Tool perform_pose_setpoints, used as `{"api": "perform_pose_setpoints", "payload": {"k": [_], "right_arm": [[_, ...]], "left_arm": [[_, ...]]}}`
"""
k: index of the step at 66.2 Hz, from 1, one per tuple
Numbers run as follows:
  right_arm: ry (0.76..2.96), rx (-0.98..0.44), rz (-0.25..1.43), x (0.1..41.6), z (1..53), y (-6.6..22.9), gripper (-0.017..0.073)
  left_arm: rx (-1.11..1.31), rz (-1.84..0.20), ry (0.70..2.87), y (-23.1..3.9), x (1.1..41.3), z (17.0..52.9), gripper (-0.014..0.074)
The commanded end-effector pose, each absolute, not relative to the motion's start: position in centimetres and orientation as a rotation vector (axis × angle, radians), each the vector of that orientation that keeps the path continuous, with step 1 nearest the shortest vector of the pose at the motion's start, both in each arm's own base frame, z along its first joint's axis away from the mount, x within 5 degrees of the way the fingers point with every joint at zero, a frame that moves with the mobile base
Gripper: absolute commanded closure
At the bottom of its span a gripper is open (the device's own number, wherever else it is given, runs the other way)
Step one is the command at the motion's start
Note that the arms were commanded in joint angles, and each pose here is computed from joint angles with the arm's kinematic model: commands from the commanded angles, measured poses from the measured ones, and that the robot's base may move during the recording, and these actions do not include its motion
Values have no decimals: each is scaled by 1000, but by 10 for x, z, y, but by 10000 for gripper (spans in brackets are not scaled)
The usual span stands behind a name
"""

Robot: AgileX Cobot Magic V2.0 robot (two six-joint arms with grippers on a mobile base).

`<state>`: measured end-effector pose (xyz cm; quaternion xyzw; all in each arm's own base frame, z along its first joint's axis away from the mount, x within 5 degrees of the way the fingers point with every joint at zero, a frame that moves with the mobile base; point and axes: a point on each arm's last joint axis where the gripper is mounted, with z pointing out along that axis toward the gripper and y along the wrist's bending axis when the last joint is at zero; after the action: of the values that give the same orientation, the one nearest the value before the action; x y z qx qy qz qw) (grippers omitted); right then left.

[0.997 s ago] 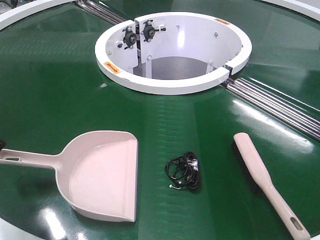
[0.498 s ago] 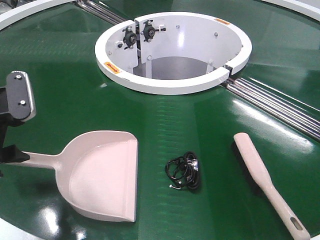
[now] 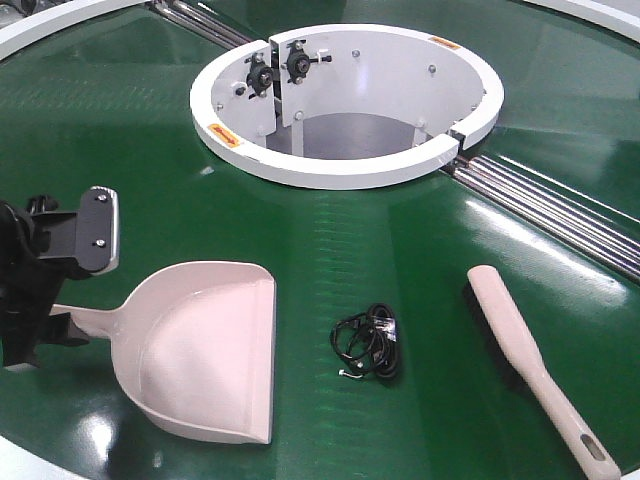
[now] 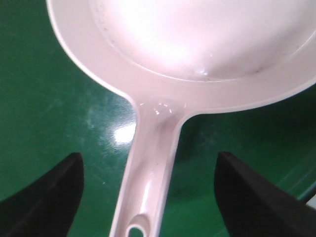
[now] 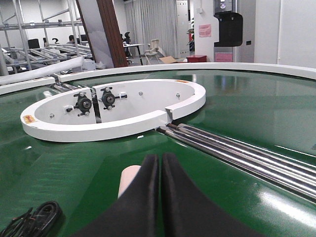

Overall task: Clean and inspect green conveyor with broom and dustpan
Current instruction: 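Lower the left gripper onto the pink dustpan handle and grasp it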

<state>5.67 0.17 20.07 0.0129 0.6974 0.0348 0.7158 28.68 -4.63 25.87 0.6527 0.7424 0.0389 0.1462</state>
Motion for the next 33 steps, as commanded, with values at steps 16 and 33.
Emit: {"api": "perform_pose_setpoints", "payload": {"k": [16,33], "right_arm": [[1474,21,77,56,201,2,569],[1474,21,77,56,201,2,569]], "left_arm": [[1912,164,2122,-48,305,247,69],[2034,152,2056,-49,314,229,69]]}}
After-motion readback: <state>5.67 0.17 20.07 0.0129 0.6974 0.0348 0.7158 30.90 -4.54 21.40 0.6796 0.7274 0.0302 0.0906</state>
